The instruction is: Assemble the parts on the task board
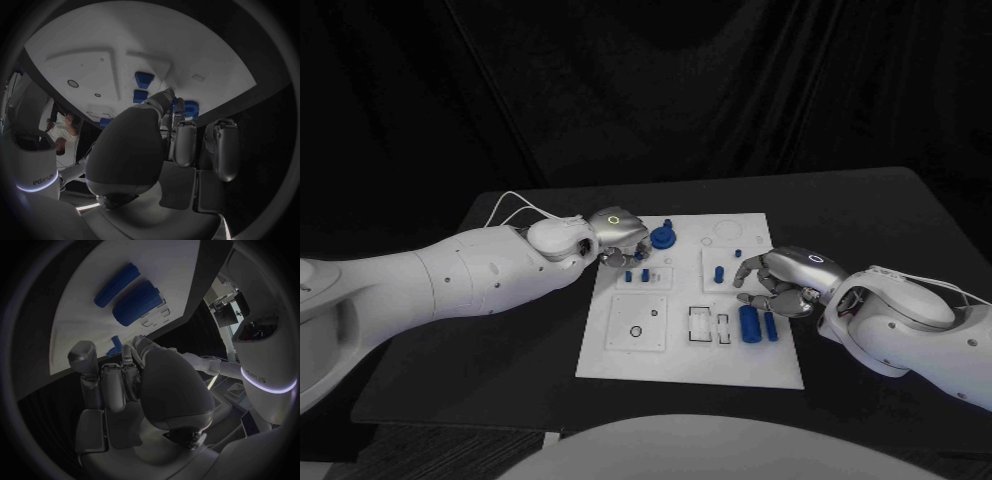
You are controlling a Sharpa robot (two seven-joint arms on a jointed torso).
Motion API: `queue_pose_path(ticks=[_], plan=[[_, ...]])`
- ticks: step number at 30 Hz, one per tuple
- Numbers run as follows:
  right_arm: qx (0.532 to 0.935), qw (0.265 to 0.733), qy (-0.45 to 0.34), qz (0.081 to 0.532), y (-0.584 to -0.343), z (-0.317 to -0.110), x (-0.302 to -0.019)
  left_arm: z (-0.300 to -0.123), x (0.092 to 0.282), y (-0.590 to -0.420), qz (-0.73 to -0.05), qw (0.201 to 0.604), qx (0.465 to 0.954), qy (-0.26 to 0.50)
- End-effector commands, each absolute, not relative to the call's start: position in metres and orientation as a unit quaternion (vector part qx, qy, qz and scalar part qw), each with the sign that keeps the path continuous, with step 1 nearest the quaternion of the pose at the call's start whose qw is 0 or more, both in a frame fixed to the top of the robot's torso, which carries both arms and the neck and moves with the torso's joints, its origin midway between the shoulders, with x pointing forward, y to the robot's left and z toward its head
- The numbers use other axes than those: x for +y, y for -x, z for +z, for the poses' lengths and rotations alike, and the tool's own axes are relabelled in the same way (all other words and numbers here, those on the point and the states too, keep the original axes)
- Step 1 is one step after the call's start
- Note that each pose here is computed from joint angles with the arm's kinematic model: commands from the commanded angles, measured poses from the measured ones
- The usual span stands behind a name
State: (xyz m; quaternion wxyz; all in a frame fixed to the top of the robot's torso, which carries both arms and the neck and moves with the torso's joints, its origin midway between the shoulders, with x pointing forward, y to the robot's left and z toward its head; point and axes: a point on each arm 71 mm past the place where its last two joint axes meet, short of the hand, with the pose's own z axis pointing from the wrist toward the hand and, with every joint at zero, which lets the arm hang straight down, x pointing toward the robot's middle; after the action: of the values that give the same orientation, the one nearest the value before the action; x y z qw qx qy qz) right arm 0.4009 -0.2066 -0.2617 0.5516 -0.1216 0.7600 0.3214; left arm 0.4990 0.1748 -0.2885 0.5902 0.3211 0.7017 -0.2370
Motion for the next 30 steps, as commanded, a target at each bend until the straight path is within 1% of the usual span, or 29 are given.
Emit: queue_pose_path(ticks=[1, 30], plan=[[0.765, 0.549, 0.119, 0.315, -0.4007, -0.2634, -0.2069, -0.2933, 0.1719, -0.4966, -0.24, 0.581, 0.707, -0.325], [0.772, 0.542, 0.118, 0.312, -0.3997, -0.2673, -0.2058, -0.293, 0.1629, -0.4953, -0.252, 0.584, 0.697, -0.331]])
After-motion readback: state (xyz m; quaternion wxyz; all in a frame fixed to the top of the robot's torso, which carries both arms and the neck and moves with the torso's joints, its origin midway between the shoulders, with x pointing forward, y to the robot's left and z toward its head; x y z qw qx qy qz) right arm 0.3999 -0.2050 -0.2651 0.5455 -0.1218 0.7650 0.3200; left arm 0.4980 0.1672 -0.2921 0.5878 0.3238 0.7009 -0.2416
